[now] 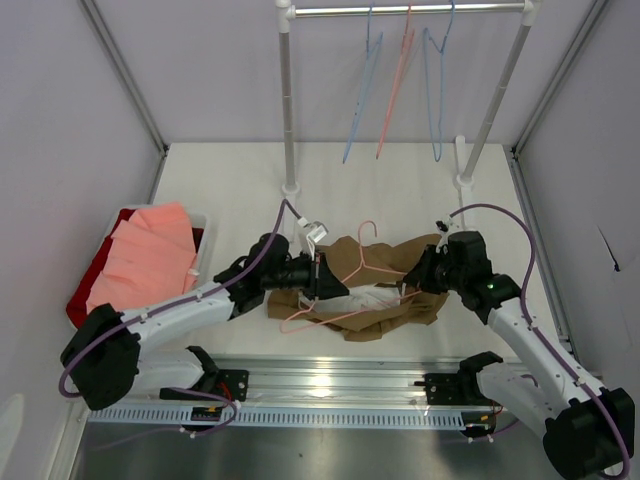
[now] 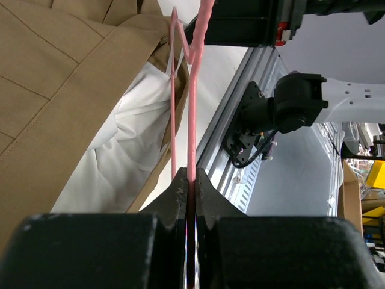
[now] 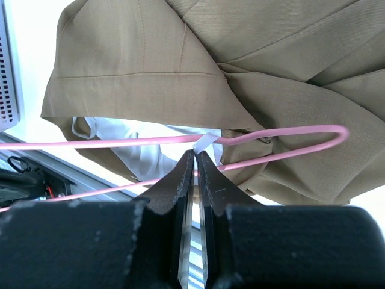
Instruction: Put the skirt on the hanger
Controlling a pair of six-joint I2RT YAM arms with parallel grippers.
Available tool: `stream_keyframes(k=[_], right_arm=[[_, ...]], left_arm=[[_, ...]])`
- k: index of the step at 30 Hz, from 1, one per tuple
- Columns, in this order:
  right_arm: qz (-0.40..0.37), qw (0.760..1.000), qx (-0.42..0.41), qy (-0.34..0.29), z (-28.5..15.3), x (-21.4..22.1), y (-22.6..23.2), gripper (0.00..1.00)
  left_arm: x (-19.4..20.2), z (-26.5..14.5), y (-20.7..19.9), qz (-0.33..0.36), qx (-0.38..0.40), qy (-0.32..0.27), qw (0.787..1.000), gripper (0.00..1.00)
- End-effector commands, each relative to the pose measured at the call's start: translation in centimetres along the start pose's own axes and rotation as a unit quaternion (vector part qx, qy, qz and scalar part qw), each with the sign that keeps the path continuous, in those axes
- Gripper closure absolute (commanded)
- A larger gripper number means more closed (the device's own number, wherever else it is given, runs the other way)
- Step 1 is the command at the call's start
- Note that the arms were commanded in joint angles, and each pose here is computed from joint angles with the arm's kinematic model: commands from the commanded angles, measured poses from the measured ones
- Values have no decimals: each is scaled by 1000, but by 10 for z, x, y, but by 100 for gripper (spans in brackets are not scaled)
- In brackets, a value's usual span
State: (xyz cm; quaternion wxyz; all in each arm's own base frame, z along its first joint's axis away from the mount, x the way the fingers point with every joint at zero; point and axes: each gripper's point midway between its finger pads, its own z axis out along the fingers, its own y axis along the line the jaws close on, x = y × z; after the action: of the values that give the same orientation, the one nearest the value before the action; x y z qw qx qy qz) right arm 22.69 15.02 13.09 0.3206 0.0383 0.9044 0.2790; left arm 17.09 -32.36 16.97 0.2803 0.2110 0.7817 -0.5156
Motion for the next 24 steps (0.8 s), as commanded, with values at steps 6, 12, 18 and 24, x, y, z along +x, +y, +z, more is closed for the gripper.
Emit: stream_keyframes(k=[6,12,18,24], right_arm=[[-17,1000,4,-16,-6,-7,1,86],[-44,998,-27,-44,-25,-25,24,63],[-92,991,-75,-64,-32,-46,69,50],[-129,987,-79,-62,-15,-51,97,46]], left_arm=[[-14,20,-5,13,12,-13,1000,100],[-13,26,-1,19,5,-2,1000,100],[-15,32,-1,30,-1,10,999,100],[-15,37,0,36,-6,21,999,100]])
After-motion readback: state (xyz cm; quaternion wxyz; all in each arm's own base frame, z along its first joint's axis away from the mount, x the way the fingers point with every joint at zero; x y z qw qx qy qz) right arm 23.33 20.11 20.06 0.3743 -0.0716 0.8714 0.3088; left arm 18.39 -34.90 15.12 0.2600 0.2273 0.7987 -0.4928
